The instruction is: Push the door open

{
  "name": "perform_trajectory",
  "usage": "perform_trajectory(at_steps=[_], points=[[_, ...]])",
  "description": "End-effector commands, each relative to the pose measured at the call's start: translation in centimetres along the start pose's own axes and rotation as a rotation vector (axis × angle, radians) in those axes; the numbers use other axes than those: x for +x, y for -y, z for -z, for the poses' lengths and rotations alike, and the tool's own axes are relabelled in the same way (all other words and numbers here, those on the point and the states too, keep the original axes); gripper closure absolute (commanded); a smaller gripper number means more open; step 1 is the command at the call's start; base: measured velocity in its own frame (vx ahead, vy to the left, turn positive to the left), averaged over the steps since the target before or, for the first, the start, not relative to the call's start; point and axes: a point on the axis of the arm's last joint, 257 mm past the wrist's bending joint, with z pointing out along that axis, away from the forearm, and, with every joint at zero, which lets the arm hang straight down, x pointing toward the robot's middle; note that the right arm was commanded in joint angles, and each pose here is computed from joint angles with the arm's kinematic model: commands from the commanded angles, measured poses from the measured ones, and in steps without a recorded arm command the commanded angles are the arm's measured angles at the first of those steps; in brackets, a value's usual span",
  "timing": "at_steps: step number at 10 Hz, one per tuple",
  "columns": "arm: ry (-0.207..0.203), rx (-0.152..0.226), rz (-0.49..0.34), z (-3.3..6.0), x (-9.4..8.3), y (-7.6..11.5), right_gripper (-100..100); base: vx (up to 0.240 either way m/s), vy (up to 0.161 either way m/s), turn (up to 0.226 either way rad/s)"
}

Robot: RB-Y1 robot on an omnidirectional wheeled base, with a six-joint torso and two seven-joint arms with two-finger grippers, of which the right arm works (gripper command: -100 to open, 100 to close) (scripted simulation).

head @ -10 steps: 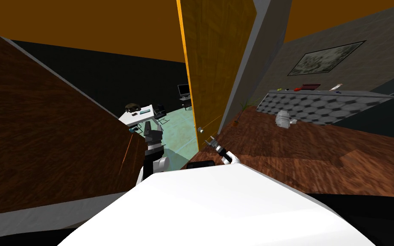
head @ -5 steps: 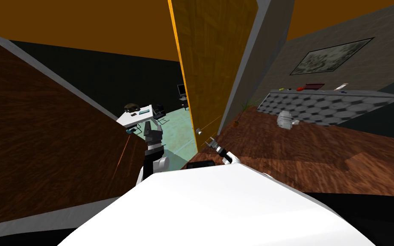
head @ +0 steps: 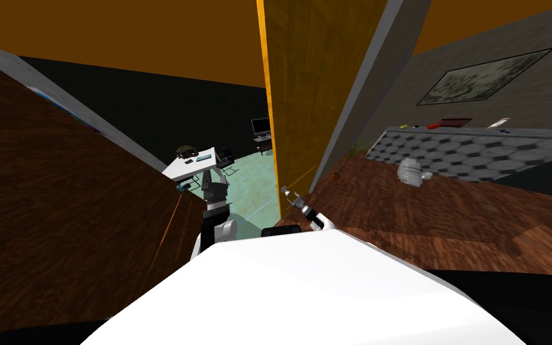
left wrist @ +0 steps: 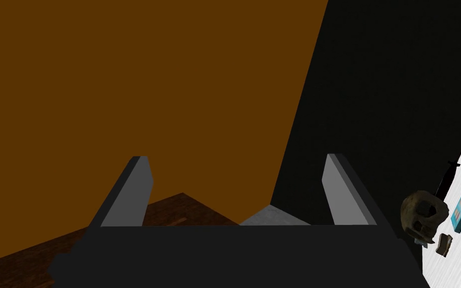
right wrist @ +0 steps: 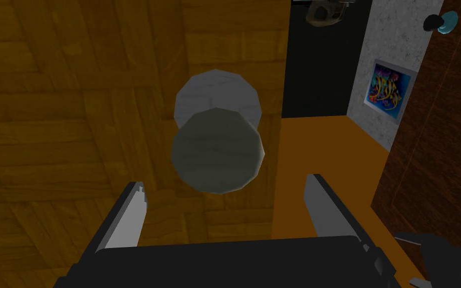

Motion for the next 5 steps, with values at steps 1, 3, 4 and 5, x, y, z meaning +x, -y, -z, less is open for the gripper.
perform_trajectory(at_steps=[1, 3, 4, 5], points=[[-0.001, 0.006, 0.000, -0.12, 0.07, -0.15, -100, 0.207, 0.116, 0.028], [0.000, 0.006, -0.001, -0.17, 0.09, -0.17, -100, 0.133, 0.066, 0.017], [0.000, 0.006, -0.001, -0.17, 0.09, -0.17, 100, -0.008, -0.004, -0.004], [0.000, 0.006, -0.001, -0.17, 0.09, -0.17, 100, -0.024, -0.015, 0.020]])
